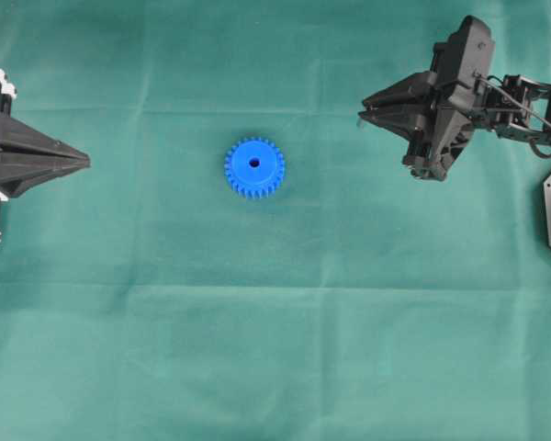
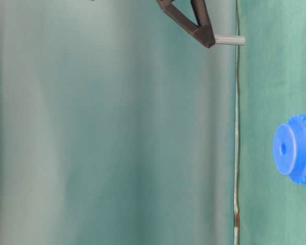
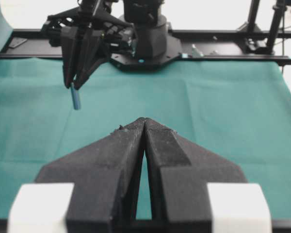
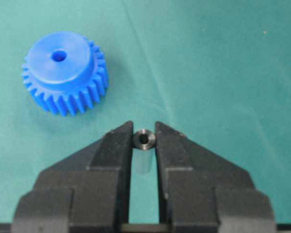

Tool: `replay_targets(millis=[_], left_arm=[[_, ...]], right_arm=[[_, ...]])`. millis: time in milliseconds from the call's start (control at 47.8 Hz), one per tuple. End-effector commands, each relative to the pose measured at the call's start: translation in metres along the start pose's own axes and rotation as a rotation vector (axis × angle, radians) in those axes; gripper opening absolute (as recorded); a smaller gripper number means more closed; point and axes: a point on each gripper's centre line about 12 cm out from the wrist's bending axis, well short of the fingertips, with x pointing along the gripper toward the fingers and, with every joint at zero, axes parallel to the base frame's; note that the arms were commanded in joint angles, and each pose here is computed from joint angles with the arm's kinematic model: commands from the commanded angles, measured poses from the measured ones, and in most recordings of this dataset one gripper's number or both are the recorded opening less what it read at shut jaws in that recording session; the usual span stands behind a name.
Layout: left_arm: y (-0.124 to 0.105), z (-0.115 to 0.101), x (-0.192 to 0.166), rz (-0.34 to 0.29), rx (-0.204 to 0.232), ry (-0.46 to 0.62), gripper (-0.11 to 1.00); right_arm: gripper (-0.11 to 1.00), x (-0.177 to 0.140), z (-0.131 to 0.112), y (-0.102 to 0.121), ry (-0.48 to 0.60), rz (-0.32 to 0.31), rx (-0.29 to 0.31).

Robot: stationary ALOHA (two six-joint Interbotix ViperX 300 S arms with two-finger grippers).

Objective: Insert the shaft placed at a random location into the center hole of the medium gear at another random location.
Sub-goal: 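Lower the right gripper over the silver shaft and close on it, then lift the shaft and carry it left over the blue gear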

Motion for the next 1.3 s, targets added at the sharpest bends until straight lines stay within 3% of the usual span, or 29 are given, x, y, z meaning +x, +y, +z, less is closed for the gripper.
replay_targets(millis=[0,376,1003,1275], left_arm=[[0.000,0.010,0.002,0.001,0.002,-0.023,0.00],[0.000,0.009,0.002,0.001,0.001,-0.017,0.00],[0.000,0.007,0.002,0.001,0.005,-0.002,0.00],[0.000,0.007,0.002,0.001,0.005,-0.002,0.00]], right_arm=[[0.13,-0.001,0.011,0.001,-0.029,0.002,-0.003],[0.13,0.015,0.019,0.011,-0.036,0.028,-0.009],[0.13,0.096,0.066,0.059,-0.072,0.123,-0.053],[0.13,0.110,0.069,0.064,-0.063,0.129,-0.057]])
